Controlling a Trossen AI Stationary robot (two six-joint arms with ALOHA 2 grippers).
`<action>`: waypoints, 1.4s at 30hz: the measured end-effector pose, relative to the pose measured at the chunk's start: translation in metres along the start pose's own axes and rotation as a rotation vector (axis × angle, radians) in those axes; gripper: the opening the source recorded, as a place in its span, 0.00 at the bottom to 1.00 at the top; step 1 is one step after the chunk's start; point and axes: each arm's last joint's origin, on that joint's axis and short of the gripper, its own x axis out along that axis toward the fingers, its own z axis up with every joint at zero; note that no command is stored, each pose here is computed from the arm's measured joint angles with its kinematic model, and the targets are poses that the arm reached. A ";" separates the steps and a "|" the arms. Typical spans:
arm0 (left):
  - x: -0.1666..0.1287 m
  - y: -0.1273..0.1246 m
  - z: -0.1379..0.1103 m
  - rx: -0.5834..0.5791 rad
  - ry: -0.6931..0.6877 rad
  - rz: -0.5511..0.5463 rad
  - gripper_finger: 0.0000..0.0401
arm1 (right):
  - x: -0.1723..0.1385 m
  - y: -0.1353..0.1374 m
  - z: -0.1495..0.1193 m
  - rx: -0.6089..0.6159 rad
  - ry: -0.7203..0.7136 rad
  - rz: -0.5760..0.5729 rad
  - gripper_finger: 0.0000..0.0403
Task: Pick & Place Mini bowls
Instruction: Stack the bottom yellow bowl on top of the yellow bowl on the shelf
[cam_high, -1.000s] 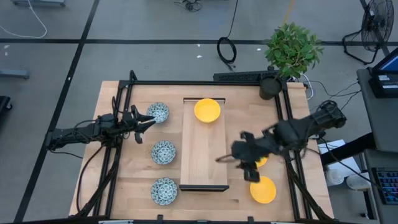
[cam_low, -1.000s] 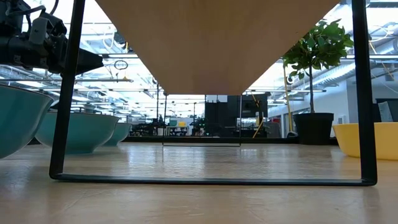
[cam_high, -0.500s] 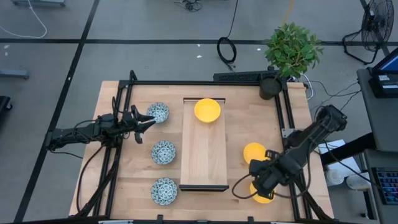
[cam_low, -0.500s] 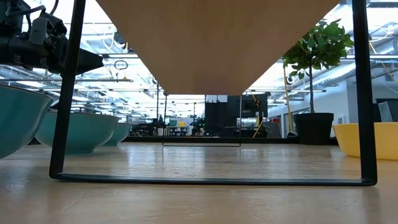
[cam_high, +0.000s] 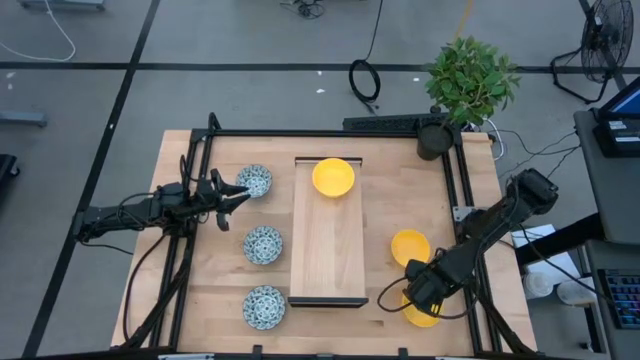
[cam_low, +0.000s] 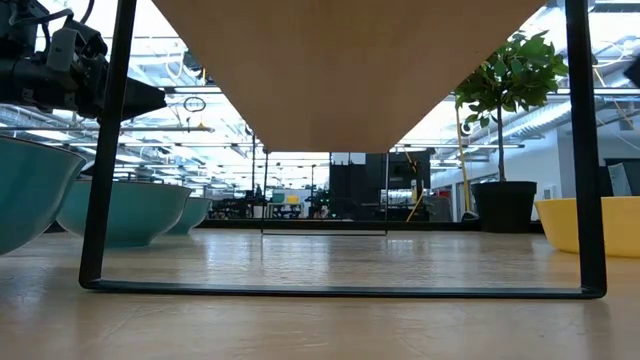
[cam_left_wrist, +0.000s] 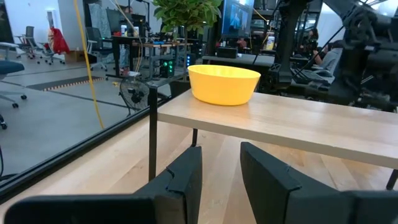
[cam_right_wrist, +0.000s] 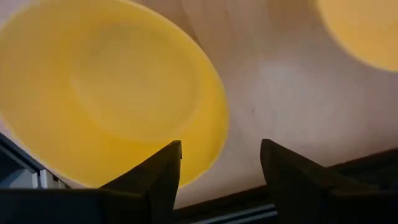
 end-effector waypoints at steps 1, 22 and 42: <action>0.000 0.000 0.000 0.000 0.000 0.000 0.28 | 0.004 -0.001 0.000 0.000 0.004 0.004 0.52; 0.000 0.000 0.000 0.000 0.000 0.000 0.28 | 0.011 -0.001 0.002 -0.002 -0.010 0.034 0.50; 0.000 0.000 0.000 0.000 0.000 0.000 0.28 | 0.011 -0.001 0.002 -0.009 -0.010 0.034 0.49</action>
